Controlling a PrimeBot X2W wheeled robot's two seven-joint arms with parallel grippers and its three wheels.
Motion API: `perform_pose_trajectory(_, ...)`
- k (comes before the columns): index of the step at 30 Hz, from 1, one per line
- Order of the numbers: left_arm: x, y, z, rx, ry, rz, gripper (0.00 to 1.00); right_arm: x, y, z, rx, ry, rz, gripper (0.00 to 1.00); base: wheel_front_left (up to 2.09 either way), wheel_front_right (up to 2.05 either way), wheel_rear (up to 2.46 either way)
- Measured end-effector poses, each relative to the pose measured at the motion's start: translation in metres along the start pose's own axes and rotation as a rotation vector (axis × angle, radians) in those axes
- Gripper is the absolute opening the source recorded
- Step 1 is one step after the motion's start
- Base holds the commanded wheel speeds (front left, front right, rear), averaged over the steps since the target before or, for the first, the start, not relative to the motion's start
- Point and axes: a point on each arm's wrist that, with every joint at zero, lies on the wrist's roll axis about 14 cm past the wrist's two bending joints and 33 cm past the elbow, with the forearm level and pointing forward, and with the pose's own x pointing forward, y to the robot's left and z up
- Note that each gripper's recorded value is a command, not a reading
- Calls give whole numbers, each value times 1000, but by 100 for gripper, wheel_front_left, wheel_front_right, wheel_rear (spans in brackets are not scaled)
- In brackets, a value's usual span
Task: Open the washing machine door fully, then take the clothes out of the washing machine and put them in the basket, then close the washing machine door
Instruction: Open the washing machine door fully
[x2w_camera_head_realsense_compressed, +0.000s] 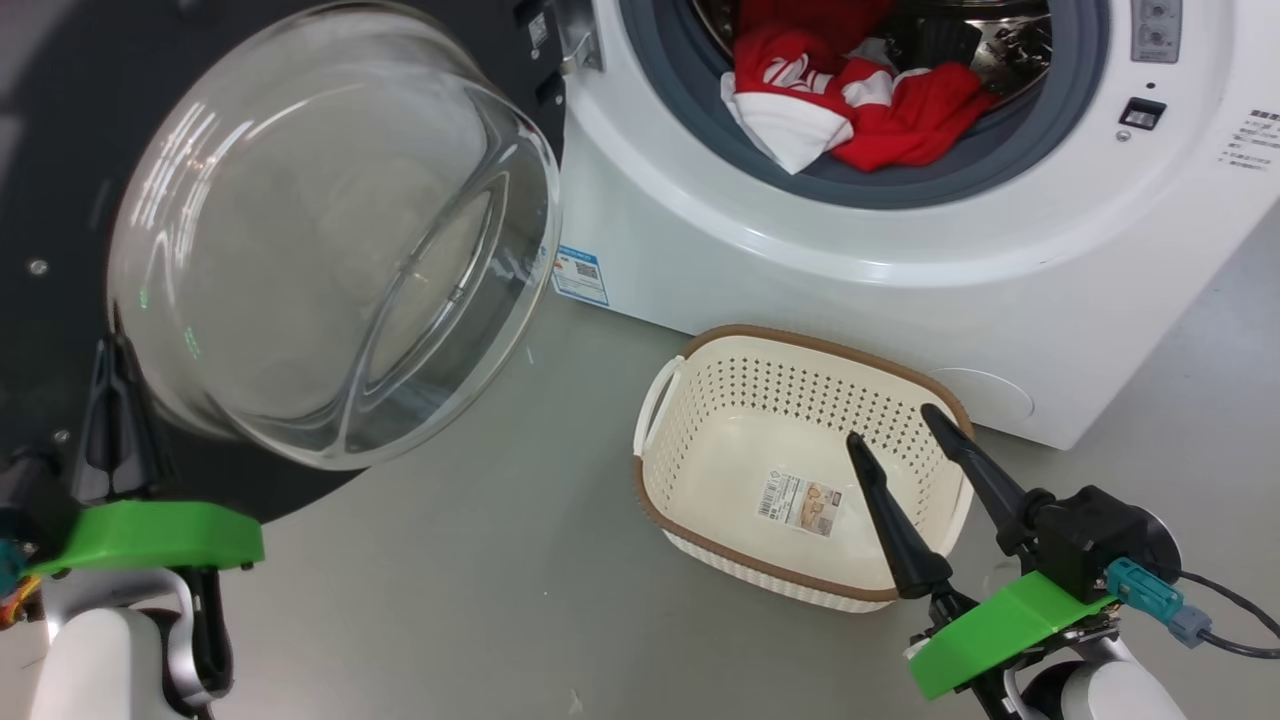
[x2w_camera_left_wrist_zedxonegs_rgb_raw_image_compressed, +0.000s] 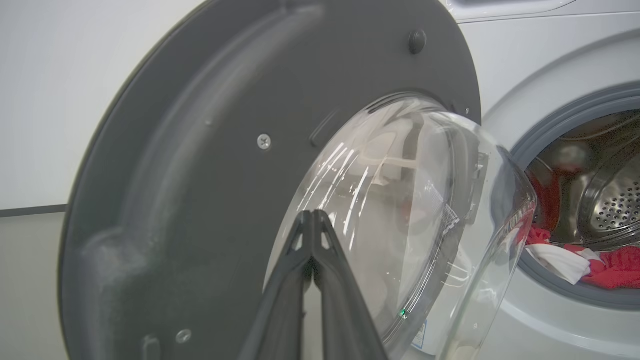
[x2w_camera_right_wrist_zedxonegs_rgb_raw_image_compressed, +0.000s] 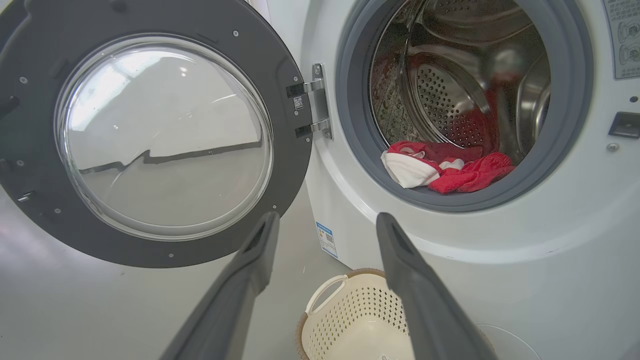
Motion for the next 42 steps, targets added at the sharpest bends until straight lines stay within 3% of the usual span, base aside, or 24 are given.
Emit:
perform_pose_trajectory(1, 0, -4, 4, -5, -14, -10, 2, -1, -3, 1, 2, -4, -10, 100, 0, 0, 0)
perform_pose_trajectory(3, 2, -12, 15, -15, -53, -31, 45, -4, -8, 2, 0, -15, -27, 100, 0, 0, 0)
perform_pose_trajectory(4, 2, -17, 20, -20, -70, -45, 72, -5, -11, 3, 0, -18, -36, 100, 0, 0, 0)
perform_pose_trajectory(6, 2, -31, 27, -37, -97, -92, 100, -8, -16, 3, 0, -26, -52, 100, 0, 0, 0)
perform_pose_trajectory(14, -5, -88, 58, -103, -204, -285, 100, -21, -34, 6, 1, -53, -115, 100, 0, 0, 0)
perform_pose_trajectory(21, -26, -154, 63, -260, -202, -504, 100, -34, -58, 20, -4, -110, -196, 100, 0, 0, 0)
perform_pose_trajectory(25, -43, -182, 43, -273, -131, -613, 100, -49, -75, 27, -17, -142, -258, 100, 0, 0, 0)
perform_pose_trajectory(42, -57, -232, -2, -282, 28, -719, 100, -113, -127, 49, -101, -220, -486, 100, 0, 0, 0)
